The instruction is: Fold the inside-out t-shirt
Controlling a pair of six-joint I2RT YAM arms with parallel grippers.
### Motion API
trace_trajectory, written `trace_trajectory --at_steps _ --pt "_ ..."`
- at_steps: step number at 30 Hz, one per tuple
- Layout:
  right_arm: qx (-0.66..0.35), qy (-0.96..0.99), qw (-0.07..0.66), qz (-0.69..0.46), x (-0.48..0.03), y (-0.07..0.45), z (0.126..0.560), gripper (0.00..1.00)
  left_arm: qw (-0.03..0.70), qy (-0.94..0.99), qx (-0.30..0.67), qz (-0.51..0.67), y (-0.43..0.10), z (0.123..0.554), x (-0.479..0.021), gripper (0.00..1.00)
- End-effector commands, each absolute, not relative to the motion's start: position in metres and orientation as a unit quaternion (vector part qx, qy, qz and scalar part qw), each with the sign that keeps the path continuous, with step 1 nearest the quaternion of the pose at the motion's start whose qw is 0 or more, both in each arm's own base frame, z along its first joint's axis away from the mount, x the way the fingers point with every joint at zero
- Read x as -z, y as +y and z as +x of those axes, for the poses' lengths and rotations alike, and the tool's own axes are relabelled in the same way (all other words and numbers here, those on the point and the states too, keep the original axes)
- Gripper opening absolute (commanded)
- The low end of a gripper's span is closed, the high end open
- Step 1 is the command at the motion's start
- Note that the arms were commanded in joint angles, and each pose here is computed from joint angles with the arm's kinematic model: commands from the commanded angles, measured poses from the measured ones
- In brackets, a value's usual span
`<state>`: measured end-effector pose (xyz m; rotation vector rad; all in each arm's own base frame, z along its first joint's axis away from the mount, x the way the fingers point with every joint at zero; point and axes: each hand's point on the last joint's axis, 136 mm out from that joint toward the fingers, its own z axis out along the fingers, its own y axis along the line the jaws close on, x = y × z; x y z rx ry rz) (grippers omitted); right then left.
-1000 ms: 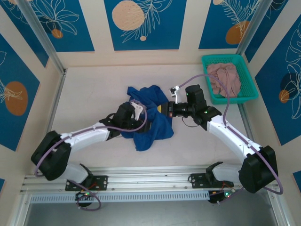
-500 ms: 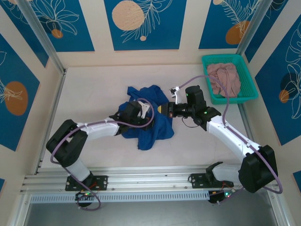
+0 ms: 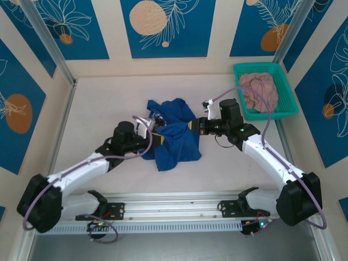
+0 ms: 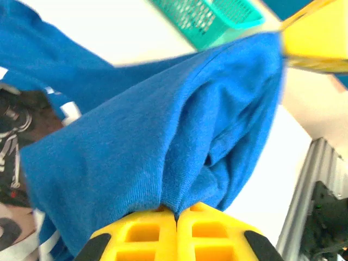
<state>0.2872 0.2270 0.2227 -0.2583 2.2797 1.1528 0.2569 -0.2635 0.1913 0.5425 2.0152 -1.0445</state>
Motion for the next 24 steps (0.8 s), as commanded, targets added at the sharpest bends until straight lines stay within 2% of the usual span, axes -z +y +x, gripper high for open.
trace_trajectory --at_steps 1,8,13,20,24 --pt "-0.421 0.851 0.296 -0.101 -0.233 0.223 0.287 0.0 0.415 0.762 0.43 0.25 -0.257 0.237 -0.217 0.0" --pt "-0.358 0.892 0.265 -0.083 -0.198 0.225 0.292 0.01 0.456 0.729 0.43 0.276 -0.24 0.209 -0.241 0.0" --pt "-0.288 0.921 0.229 -0.129 -0.172 0.237 0.288 0.15 0.438 0.74 0.431 0.273 -0.241 0.21 -0.226 0.0" --pt "-0.214 0.912 0.277 -0.217 -0.182 0.237 0.271 0.29 0.436 0.744 0.426 0.274 -0.241 0.212 -0.221 0.0" --pt "-0.25 0.873 0.315 -0.276 -0.198 0.25 0.245 0.31 0.436 0.744 0.425 0.275 -0.241 0.212 -0.221 0.0"
